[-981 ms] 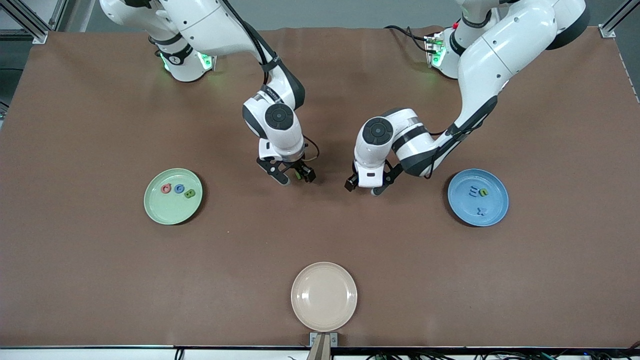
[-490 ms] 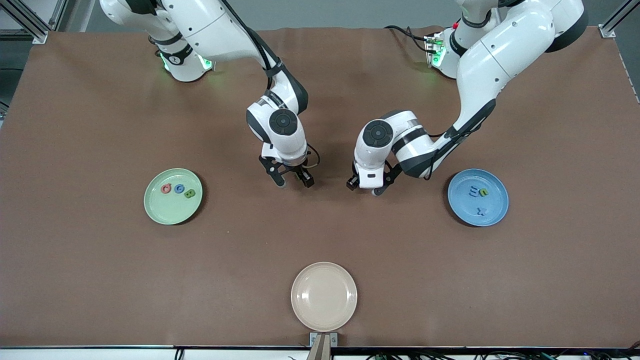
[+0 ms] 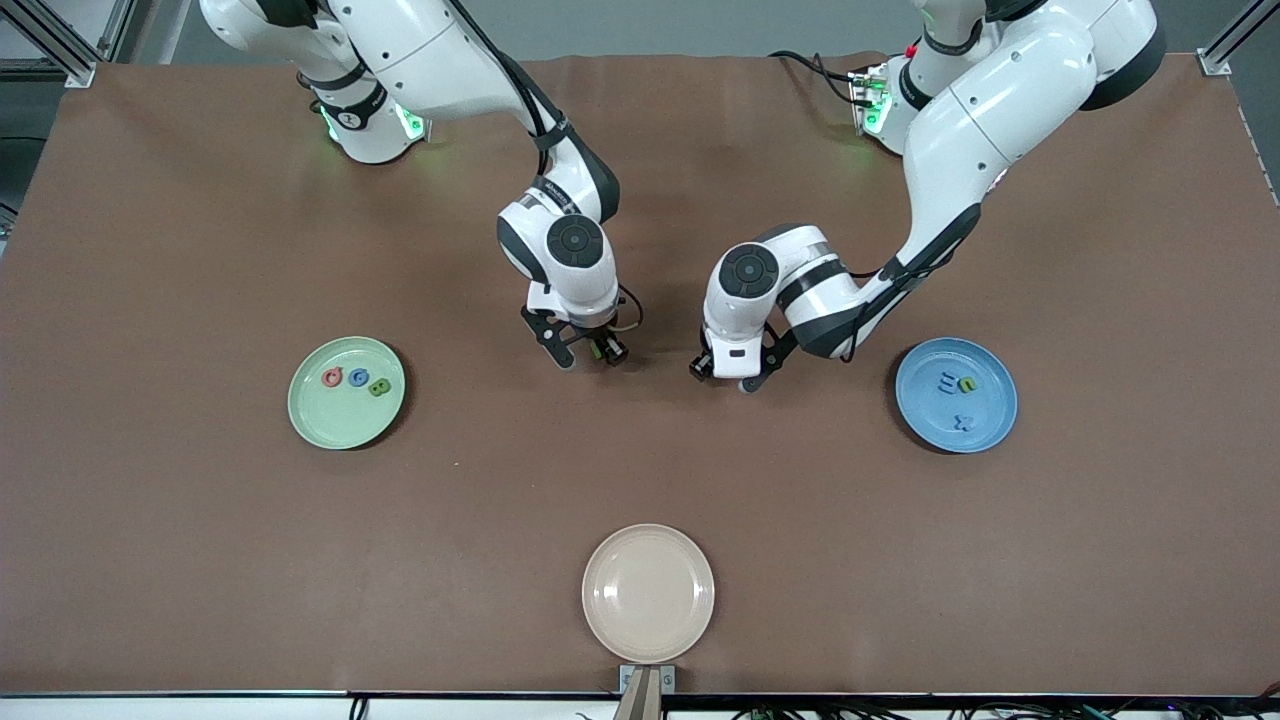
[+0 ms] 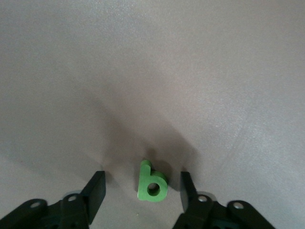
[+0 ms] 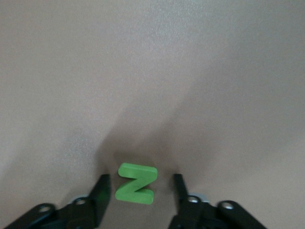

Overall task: Sort upper and lower case letters into plates
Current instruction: 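Grasp the green b with the left gripper while the right grasps green N, then carry and drop the b in the blue plate while the right drops N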

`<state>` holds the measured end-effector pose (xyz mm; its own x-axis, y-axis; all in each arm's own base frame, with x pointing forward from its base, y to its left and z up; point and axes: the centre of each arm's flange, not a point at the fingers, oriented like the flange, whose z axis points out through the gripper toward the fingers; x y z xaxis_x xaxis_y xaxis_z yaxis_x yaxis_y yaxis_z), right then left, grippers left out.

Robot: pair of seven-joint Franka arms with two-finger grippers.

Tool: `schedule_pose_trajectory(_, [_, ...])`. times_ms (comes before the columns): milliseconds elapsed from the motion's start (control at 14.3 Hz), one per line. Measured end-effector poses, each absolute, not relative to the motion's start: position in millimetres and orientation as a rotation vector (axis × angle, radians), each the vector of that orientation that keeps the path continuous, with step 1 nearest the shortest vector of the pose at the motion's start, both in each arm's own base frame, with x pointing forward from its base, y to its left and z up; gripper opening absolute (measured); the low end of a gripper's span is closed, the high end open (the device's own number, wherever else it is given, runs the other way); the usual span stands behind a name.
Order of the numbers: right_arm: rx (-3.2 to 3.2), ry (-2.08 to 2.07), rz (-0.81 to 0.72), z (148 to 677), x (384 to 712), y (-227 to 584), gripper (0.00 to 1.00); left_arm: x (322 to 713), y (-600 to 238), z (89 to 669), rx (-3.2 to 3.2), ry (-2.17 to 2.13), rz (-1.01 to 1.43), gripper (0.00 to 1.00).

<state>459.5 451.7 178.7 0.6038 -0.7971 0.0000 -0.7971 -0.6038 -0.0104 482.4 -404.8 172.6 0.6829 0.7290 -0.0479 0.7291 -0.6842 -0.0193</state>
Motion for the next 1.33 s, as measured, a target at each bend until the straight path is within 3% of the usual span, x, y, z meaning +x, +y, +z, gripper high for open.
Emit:
schedule_pose_trajectory(70, [-2.807, 1.39, -0.008, 178.6, 458.4, 452.8, 0.56, 483.2, -405.2, 173.3, 2.877, 1.247, -0.079, 0.61])
schedule_pose_trajectory(140, [-2.808, 1.386, -0.009, 179.0, 457.8, 453.8, 0.49, 483.5, -405.1, 173.3, 2.876, 1.248, -0.079, 0.61])
schedule_pose_trajectory(210, [-2.806, 1.384, -0.011, 180.2, 458.3, 454.8, 0.39, 484.3, -405.5, 174.3, 2.872, 1.248, -0.077, 0.54])
schedule_pose_trajectory(280, [-2.806, 1.385, -0.012, 180.6, 458.7, 455.0, 0.34, 485.4, -405.8, 175.1, 2.868, 1.253, -0.075, 0.48])
schedule_pose_trajectory(350, [-2.806, 1.385, -0.012, 180.5, 458.8, 454.8, 0.34, 485.6, -405.6, 175.0, 2.861, 1.268, -0.075, 0.48])
schedule_pose_trajectory(420, [-2.806, 1.387, -0.013, 180.5, 459.3, 454.1, 0.34, 486.2, -406.3, 175.9, 2.853, 1.28, -0.074, 0.39])
schedule_pose_trajectory(560, [-2.824, 1.376, -0.024, 180.5, 463.6, 449.4, 0.34, 486.0, -407.0, 176.1, 2.85, 1.288, -0.073, 0.36])
schedule_pose_trajectory(630, [-2.849, 1.354, -0.028, 180.9, 468.1, 444.0, 0.34, 486.2, -407.3, 176.4, 2.848, 1.29, -0.072, 0.3])
schedule_pose_trajectory(981, [-3.011, 1.139, -0.004, 213.7, 514.3, 377.7, 0.34, 488.7, -406.7, 178.1, 2.843, 1.296, -0.068, 0.28])
schedule_pose_trajectory(1331, [-3.103, 0.863, 0.058, 242.7, 549.1, 236.3, 0.34, 519.5, -375.7, 221.9, 2.866, 1.278, -0.025, 0.28])
